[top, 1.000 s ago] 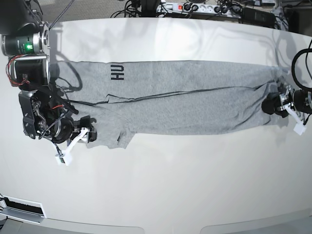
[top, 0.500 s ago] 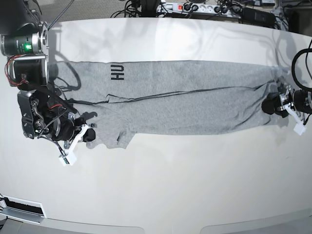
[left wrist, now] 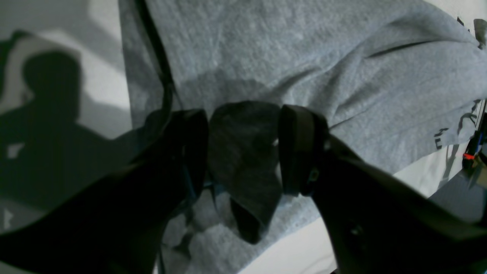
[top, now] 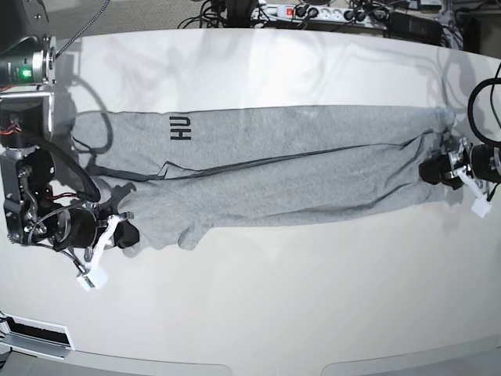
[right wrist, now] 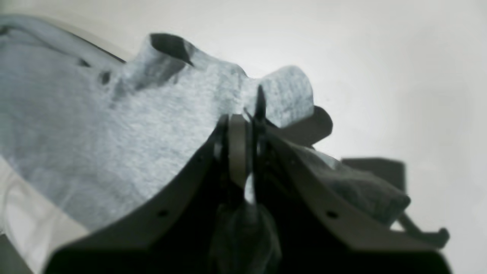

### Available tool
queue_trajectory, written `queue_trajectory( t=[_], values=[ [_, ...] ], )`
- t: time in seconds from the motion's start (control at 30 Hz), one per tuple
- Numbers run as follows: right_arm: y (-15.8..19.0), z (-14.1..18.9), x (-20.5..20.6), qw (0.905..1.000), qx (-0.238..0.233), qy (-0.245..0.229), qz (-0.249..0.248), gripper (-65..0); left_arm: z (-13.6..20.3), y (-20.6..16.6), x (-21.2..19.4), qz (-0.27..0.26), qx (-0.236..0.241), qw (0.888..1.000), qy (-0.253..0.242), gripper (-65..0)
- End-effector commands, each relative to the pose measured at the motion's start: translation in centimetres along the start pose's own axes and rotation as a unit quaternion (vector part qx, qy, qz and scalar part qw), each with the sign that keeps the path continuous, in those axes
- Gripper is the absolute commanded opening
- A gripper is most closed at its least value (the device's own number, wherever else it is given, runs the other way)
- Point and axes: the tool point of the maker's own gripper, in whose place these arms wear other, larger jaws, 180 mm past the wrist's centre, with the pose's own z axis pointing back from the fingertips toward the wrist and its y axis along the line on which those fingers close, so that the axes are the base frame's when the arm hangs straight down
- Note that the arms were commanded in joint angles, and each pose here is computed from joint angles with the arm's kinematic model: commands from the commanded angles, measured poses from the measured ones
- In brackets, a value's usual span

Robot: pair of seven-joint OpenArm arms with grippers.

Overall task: Layout the t-shirt on the table in an organized manner, then fold the t-shirt properly
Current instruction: 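Tuck the loose sleeve fabric along the folded strip with the right gripper, then open the left gripper and move the right gripper to the strip's end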

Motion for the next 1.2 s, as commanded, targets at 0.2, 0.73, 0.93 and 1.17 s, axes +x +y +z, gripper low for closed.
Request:
queue_trajectory(
  t=[0.2,0.73,0.93,1.17],
  values=[
    [-0.3,0.6,0.8,0.9998,-0.005,-0.015,0.009,-65.0,1.1,0.0,2.2,-0.010,0.002,1.000,-0.027,-33.6],
    [-1.2,-0.3,1.3,0.9979,-0.052,-0.037,0.014,-65.0,1.3,-0.1,2.8,-0.015,0.003,0.999,-0.031,-33.6],
    [-1.3,-0.3,1.4,0.9978,-0.053,-0.039,0.009,-65.0,1.3,-0.1,2.6,-0.015,0.003,1.000,-0.026,-33.6],
    [0.5,-0.4,1.1,0.9993,-0.005,-0.033,0.016,-65.0,1.3,-0.1,2.6,-0.015,0.003,1.000,-0.026,-33.6]
  ],
)
